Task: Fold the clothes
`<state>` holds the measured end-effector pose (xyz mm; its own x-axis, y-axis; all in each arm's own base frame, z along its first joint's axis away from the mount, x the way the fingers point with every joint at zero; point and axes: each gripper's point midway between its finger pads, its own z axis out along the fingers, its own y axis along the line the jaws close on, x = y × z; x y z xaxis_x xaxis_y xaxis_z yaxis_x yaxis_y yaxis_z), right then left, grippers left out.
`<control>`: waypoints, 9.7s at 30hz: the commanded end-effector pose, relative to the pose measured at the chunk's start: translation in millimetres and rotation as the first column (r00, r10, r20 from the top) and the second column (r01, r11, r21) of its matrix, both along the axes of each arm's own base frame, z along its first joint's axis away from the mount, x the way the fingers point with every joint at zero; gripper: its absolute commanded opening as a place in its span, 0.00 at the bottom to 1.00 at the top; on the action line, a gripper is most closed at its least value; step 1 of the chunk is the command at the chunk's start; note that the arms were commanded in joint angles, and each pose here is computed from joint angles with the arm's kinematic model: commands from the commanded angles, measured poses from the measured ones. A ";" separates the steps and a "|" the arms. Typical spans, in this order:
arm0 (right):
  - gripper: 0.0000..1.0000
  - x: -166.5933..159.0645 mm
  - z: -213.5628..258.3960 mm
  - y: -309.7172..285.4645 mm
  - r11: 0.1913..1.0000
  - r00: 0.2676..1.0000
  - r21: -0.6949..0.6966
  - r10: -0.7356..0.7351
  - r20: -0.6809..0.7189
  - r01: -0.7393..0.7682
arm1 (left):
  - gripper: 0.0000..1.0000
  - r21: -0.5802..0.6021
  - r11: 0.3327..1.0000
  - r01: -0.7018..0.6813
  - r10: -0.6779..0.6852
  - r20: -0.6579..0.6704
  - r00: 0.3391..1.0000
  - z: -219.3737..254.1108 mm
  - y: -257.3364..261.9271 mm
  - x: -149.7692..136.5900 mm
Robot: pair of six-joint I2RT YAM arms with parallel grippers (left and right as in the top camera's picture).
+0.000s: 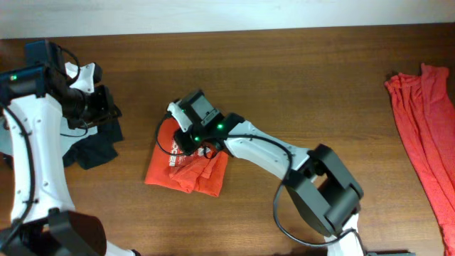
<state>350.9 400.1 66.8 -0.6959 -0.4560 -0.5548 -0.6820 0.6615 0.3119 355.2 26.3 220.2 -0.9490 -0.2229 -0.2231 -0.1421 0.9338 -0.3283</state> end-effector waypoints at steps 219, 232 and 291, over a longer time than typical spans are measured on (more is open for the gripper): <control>0.36 -141.9 20.6 -114.8 0.866 0.911 -0.424 0.083 -0.404 -0.267 | 0.71 0.078 0.997 -0.004 -0.003 0.087 0.996 11.1 13.0 15.3; 0.04 -111.5 2.9 -37.9 0.951 0.935 -0.166 0.208 -0.288 -0.263 | 0.72 0.080 0.997 -0.004 -0.003 0.095 0.996 11.6 13.4 17.0; 0.04 32.6 2.0 -118.9 0.970 0.982 -0.192 -0.166 -0.094 0.146 | 0.72 0.027 1.000 0.014 -0.017 0.105 0.994 14.3 3.9 17.5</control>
